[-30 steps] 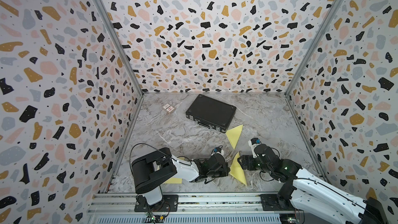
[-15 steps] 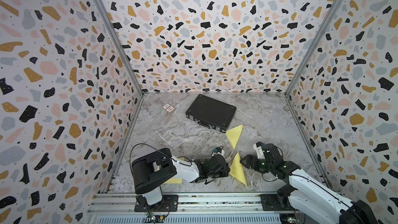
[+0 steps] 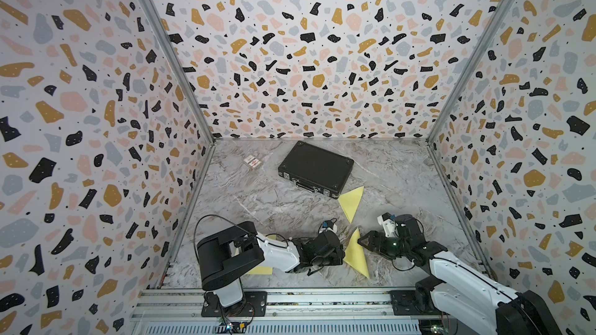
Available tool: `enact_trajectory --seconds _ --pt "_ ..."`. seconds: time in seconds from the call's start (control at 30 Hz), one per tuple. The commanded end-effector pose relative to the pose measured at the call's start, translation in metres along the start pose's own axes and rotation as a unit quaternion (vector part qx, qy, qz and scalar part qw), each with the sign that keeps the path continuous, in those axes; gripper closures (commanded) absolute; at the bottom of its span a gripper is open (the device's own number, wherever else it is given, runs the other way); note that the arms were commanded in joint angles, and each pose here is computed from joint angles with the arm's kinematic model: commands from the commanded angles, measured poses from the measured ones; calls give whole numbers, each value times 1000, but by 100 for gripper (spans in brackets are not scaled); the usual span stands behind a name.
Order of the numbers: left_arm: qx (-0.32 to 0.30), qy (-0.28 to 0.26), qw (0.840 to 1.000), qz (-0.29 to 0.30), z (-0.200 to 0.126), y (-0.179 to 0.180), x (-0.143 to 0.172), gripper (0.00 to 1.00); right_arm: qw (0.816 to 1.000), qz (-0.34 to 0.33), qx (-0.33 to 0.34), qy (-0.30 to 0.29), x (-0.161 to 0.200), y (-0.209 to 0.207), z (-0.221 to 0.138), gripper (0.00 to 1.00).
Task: Fold the square paper diagonally
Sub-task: Fold the paper at the center of the board.
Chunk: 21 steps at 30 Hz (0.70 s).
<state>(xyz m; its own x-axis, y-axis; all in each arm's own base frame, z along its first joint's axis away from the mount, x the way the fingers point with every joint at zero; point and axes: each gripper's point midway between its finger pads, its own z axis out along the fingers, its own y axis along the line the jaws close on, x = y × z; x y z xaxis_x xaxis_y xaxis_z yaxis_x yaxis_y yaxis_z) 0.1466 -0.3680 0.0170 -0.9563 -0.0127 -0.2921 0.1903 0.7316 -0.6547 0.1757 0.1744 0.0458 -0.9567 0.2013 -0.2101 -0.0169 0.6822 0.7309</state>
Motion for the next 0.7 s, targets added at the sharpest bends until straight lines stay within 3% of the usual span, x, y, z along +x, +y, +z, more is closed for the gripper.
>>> enact_trajectory --seconds 0.0,0.67 --pt "-116 66 991 5 1 68 40 100 1000 -5 -27 1 -2 8 2 17" --pt "-119 64 991 7 -1 76 44 100 998 7 -42 48 9 -4 27 23"
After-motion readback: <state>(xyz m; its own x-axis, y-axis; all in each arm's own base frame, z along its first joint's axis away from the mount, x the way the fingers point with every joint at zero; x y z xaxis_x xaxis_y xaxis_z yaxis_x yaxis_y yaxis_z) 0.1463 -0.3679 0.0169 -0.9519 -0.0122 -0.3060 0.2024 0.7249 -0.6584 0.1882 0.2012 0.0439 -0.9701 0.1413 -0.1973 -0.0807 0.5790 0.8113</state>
